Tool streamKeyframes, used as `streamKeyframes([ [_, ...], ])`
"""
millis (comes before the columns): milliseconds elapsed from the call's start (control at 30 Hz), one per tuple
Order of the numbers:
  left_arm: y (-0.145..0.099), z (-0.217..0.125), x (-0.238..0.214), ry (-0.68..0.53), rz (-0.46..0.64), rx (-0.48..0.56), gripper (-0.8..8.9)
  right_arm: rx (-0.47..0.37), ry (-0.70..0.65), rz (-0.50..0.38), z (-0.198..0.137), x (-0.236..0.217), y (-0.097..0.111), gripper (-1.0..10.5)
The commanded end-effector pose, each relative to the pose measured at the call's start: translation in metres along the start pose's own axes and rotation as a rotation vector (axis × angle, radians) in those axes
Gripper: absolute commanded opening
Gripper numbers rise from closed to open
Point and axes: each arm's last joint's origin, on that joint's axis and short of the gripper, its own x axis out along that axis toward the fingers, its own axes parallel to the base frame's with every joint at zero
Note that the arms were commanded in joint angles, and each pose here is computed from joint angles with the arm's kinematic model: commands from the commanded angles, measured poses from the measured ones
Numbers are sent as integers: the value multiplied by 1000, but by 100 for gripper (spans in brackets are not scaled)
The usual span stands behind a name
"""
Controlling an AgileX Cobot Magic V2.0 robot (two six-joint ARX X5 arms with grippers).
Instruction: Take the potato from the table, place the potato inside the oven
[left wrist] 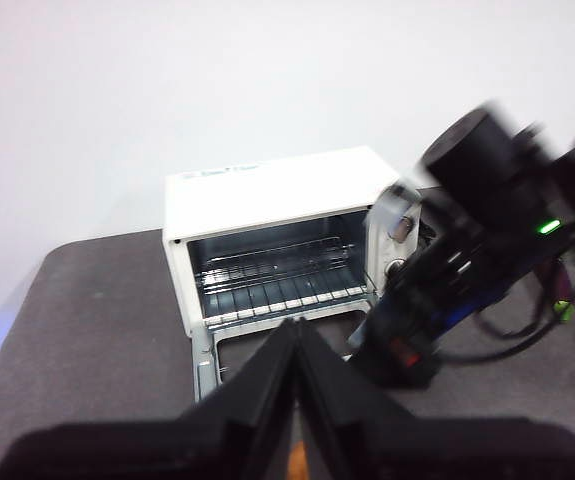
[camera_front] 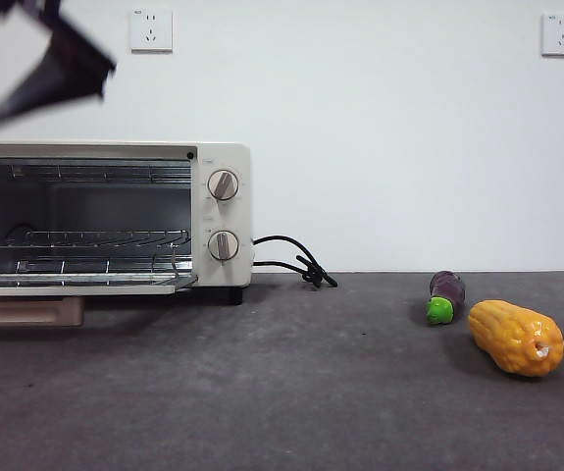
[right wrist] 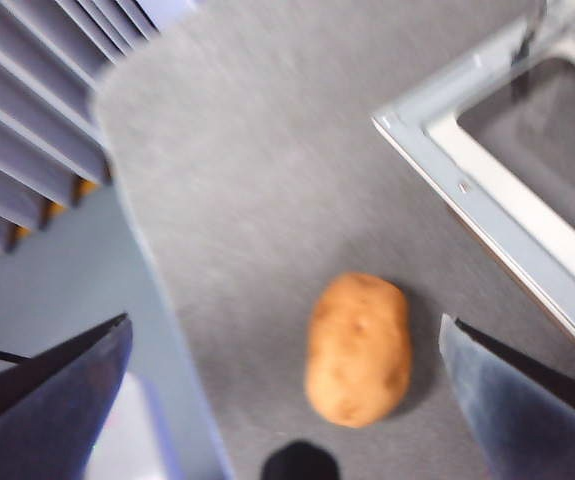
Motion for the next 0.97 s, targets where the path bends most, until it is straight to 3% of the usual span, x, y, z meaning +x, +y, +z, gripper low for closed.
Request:
streamKeyframes([
  [33,1,-1,-3,-12,-6,18,-5,-13,41,-26,-7,23,-4,670],
  [433,2,-1,-2,-10,-15,20,-5,-51,162,-44,-43,93,-8,669],
  [967,2,-2,1,2,-16,20,-5,-64,174,-99,-55,115,-10,660],
])
